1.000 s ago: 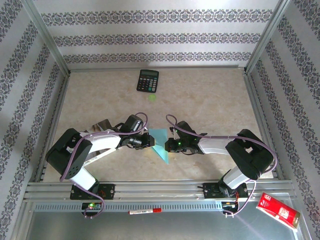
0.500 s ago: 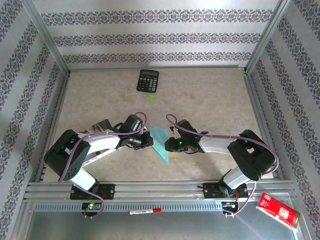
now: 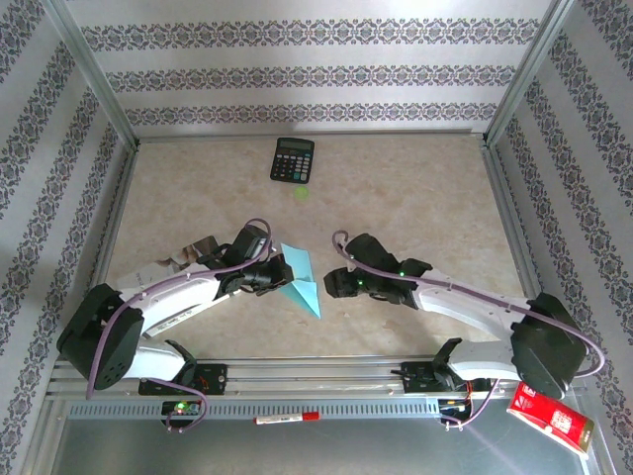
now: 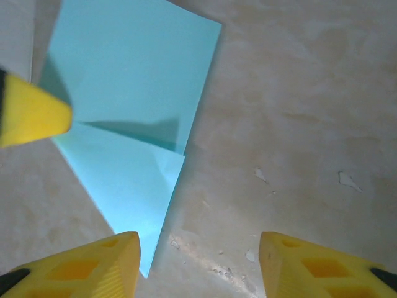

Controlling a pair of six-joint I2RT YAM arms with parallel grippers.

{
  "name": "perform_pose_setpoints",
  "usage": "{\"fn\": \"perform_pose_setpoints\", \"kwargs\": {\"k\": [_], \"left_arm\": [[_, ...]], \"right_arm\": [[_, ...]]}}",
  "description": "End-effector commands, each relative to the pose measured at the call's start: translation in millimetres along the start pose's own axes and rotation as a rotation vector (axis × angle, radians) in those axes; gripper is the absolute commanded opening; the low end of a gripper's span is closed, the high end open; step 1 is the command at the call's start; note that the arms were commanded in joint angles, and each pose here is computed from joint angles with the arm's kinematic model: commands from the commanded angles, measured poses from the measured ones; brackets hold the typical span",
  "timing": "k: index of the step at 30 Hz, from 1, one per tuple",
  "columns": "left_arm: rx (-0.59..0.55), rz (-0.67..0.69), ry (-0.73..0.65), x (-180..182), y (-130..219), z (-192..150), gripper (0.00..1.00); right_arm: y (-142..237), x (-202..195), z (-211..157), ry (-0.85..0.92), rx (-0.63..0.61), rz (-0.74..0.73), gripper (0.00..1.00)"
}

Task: Fold a paper plane with a square sheet of paper (pick it up from the middle)
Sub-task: Fourth fold the wing at the center of the table.

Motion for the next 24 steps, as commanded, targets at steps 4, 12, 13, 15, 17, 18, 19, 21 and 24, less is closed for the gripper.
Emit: {"fn": "perform_pose_setpoints", "kwargs": {"k": [4,12,13,15,17,18,19,21,24], "left_arm": [[-0.003,0.08,0.104,12.3,0.8,3.4,0.0],[0.029,0.09,0.155,13.7,-0.9,-1.7,0.0],[0.033,0.091,0.16,13.9,-1.4,-2.2,0.0],[0.046,0.087,0.17,13.1,-2.9,-3.5,0.0],[0.061,0.089,0.176,12.9,-4.7,-5.3,0.0],[0.066,0.087,0.179,11.7,-5.5,-5.2,0.0],[0.07,0.088,0.179,11.5,-6.0,-5.6,0.0],[0.076,0.091,0.18,11.6,-6.5,-6.5,0.0],[0.081,0.097,0.175,11.5,-5.8,-6.6,0.0]], "right_arm": [[2.3,10.1,2.4,0.154,-0.045,-0.111,0.53],[-23.6,49.1,-8.7,0.252,-0.07,-0.109,0.56],[-27.4,53.4,-9.1,0.254,-0.073,-0.109,0.56],[-35.8,63.1,-11.4,0.263,-0.076,-0.106,0.56],[-44.2,69.3,-13.4,0.273,-0.075,-0.125,0.55],[-48.4,72.0,-14.7,0.278,-0.072,-0.136,0.54],[-51.4,73.2,-15.1,0.28,-0.073,-0.155,0.53],[-58.0,73.8,-17.1,0.292,-0.069,-0.188,0.5],[-63.1,69.4,-18.9,0.3,-0.055,-0.248,0.47]]}}
Point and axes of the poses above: each hand's point on the last joint's axis, 136 mm out from that joint toward the fingers, its own y axis back along the fingers, its own x axis along the line the jaws close on, z = x × y, the point moved 1 cm from there along y, back along the fingers, and after that the axes turned 8 degrees about y, right-handed, at the moved point
